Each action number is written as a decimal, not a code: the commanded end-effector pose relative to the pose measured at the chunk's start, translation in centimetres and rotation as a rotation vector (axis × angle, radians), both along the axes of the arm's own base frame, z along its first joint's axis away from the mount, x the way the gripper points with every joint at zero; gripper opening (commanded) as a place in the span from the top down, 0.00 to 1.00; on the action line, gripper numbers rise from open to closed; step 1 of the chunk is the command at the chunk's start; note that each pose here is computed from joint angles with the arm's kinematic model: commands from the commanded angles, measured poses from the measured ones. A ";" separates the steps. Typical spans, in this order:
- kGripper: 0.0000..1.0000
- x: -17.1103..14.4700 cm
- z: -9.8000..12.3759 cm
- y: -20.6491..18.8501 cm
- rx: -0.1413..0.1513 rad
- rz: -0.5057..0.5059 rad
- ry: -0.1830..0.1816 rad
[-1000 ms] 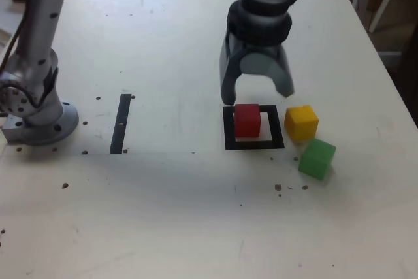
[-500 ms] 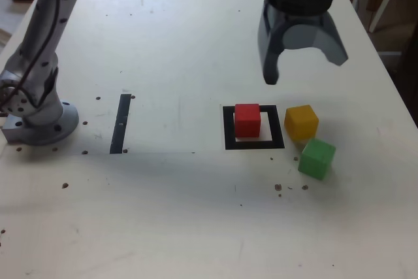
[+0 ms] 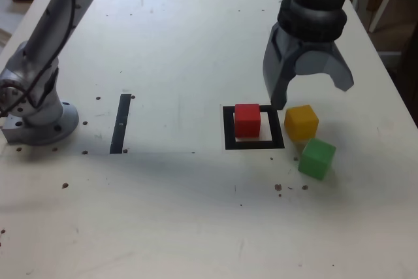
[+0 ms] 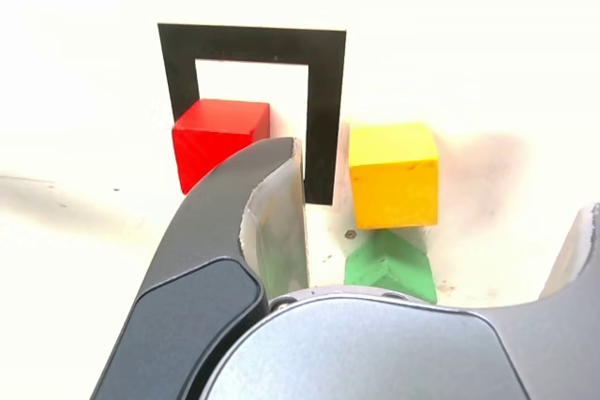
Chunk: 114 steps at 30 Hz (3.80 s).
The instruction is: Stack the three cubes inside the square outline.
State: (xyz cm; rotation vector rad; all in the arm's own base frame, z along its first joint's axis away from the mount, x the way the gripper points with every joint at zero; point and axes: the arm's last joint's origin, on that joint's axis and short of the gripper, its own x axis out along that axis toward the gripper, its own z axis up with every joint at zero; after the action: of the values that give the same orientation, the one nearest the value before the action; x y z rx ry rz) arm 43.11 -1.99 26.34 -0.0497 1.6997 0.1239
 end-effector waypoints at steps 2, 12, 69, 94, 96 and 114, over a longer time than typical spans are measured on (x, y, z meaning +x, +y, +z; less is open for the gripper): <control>0.02 0.5 -1.1 -0.4 -0.011 -0.001 0.017; 0.03 1.2 -2.8 -0.7 -0.039 0.003 0.043; 0.71 1.7 -0.6 -1.2 -0.022 -0.091 -0.056; 0.71 -6.3 3.0 -0.9 -0.011 -0.187 -0.005; 0.71 -6.4 2.7 -0.9 -0.015 -0.189 -0.005; 0.71 -6.8 0.1 -0.7 -0.064 -0.174 0.006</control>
State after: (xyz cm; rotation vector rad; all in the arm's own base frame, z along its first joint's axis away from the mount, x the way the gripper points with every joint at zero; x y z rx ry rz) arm 36.40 -2.85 26.38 0.0552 1.7096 -0.0600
